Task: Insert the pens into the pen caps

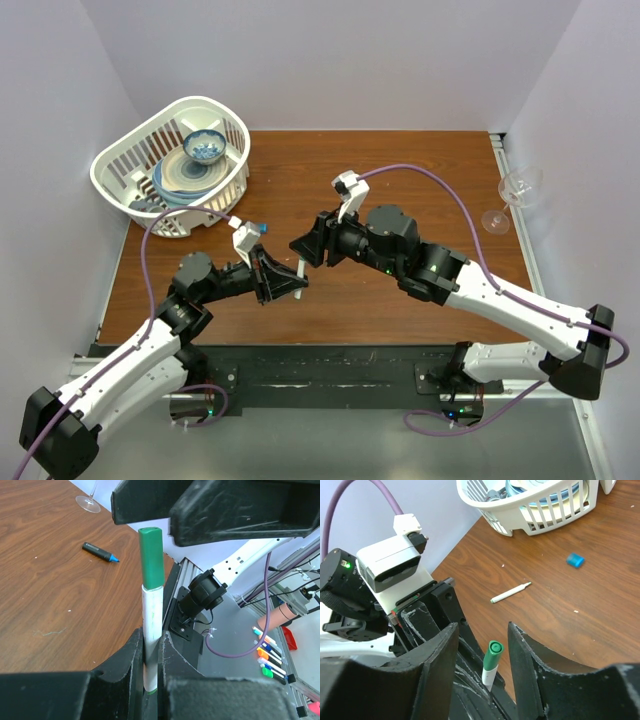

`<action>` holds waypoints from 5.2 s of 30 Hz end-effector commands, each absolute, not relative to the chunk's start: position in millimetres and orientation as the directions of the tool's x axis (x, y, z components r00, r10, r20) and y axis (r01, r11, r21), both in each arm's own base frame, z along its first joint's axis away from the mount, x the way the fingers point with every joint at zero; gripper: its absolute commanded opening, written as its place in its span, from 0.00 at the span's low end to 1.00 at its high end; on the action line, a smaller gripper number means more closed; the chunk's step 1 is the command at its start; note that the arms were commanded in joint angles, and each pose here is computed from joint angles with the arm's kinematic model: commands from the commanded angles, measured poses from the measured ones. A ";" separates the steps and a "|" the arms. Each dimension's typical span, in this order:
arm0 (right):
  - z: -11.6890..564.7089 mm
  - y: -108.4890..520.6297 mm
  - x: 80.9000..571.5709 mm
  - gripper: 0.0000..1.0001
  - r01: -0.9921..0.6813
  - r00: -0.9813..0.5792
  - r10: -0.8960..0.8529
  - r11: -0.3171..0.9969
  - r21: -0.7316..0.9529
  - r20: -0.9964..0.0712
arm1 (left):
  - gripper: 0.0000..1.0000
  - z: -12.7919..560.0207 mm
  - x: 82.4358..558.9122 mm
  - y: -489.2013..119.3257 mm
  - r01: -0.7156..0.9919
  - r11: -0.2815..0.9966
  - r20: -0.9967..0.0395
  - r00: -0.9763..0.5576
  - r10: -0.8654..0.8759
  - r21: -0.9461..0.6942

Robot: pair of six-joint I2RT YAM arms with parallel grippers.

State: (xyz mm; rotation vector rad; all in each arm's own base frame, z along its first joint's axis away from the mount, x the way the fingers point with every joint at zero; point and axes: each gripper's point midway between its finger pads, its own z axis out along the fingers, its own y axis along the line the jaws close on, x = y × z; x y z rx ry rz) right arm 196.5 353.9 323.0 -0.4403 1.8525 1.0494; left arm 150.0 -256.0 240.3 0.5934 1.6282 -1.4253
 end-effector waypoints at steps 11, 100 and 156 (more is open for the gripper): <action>318.9 353.2 201.3 0.30 -0.644 -0.510 0.152 0.585 0.493 -0.847 | 0.00 252.5 152.7 -256.6 0.839 0.223 -0.866 -0.457 -0.203 -0.496; 164.8 338.6 85.4 0.00 -0.537 -0.838 -0.144 0.394 0.746 -0.527 | 0.00 286.6 210.6 -268.0 0.874 0.281 -0.898 -0.306 -0.316 -0.397; 294.6 313.3 153.6 0.66 -0.502 -0.615 0.200 0.646 0.574 -0.763 | 0.00 220.6 245.5 -241.7 0.703 0.479 -0.848 -0.481 -0.225 -0.526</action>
